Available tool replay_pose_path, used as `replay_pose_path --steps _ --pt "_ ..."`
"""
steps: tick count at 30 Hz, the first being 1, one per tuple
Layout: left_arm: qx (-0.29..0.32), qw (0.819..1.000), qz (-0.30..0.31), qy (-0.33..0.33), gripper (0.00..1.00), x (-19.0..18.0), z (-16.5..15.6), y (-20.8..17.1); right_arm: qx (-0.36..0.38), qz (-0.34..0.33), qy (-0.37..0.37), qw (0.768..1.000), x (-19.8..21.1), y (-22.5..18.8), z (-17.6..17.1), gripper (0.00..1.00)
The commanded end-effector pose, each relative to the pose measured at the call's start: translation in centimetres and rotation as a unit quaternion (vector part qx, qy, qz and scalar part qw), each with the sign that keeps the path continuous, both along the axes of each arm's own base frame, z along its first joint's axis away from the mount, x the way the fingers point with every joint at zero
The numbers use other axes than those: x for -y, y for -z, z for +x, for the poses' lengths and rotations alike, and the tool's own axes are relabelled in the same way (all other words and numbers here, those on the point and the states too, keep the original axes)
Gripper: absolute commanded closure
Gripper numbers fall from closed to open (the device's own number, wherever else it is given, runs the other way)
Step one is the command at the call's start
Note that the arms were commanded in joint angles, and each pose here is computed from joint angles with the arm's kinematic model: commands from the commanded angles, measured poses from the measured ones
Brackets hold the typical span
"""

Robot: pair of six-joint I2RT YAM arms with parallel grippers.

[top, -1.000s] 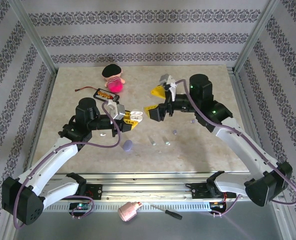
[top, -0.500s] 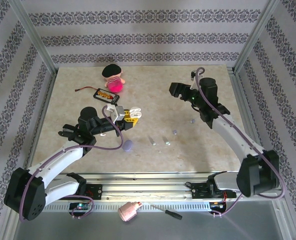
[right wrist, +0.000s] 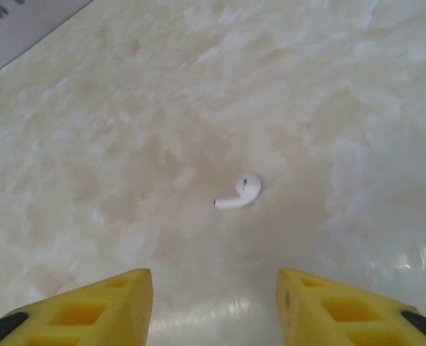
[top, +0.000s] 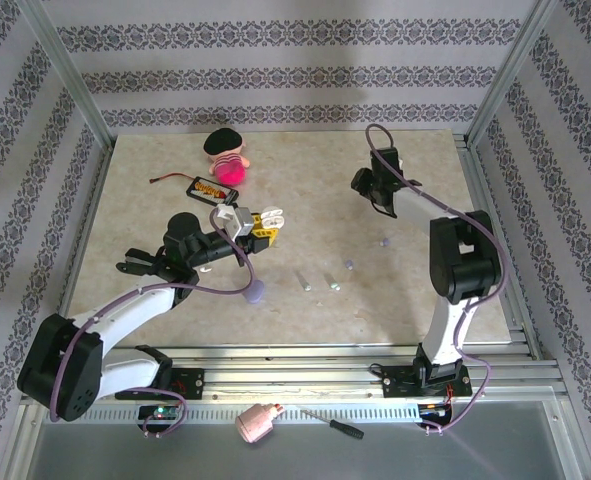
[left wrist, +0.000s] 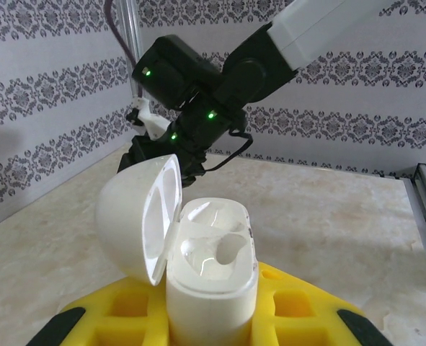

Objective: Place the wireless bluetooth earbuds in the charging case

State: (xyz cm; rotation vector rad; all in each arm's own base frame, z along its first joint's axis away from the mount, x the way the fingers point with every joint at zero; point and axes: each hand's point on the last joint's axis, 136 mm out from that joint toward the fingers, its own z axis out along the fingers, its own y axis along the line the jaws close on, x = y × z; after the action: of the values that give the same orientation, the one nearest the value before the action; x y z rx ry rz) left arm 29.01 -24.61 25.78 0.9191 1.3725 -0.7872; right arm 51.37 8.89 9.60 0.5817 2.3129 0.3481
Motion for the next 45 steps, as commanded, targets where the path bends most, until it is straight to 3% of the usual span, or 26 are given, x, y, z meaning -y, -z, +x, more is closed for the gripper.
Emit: replay_pose_path --steps 1,7,16,34,40,45 --pt "0.035 0.999 -0.02 0.006 1.0 0.4 -0.3 -1.8 -0.025 -0.038 0.027 0.999 1.3 1.1 1.2 0.54" --pt "0.037 0.999 -0.01 0.001 1.0 0.3 -0.3 -1.5 -0.061 -0.055 0.041 0.996 1.7 3.2 3.2 0.65" --pt "0.029 1.0 -0.002 0.004 1.0 0.5 0.1 -0.9 -0.095 -0.041 0.041 0.994 1.5 6.2 3.8 0.66" --pt "0.023 1.0 -0.005 0.01 1.0 0.7 0.1 -0.9 -0.124 -0.02 0.004 0.992 1.0 8.6 4.3 0.81" --pt "0.021 1.0 -0.002 0.001 1.0 0.6 0.3 -0.4 -0.12 -0.02 -0.053 0.991 -0.6 7.3 3.1 0.82" --pt "0.02 1.0 0.004 -0.008 1.0 0.4 0.4 0.3 -0.13 -0.034 -0.138 0.981 -3.0 6.6 -0.1 0.82"
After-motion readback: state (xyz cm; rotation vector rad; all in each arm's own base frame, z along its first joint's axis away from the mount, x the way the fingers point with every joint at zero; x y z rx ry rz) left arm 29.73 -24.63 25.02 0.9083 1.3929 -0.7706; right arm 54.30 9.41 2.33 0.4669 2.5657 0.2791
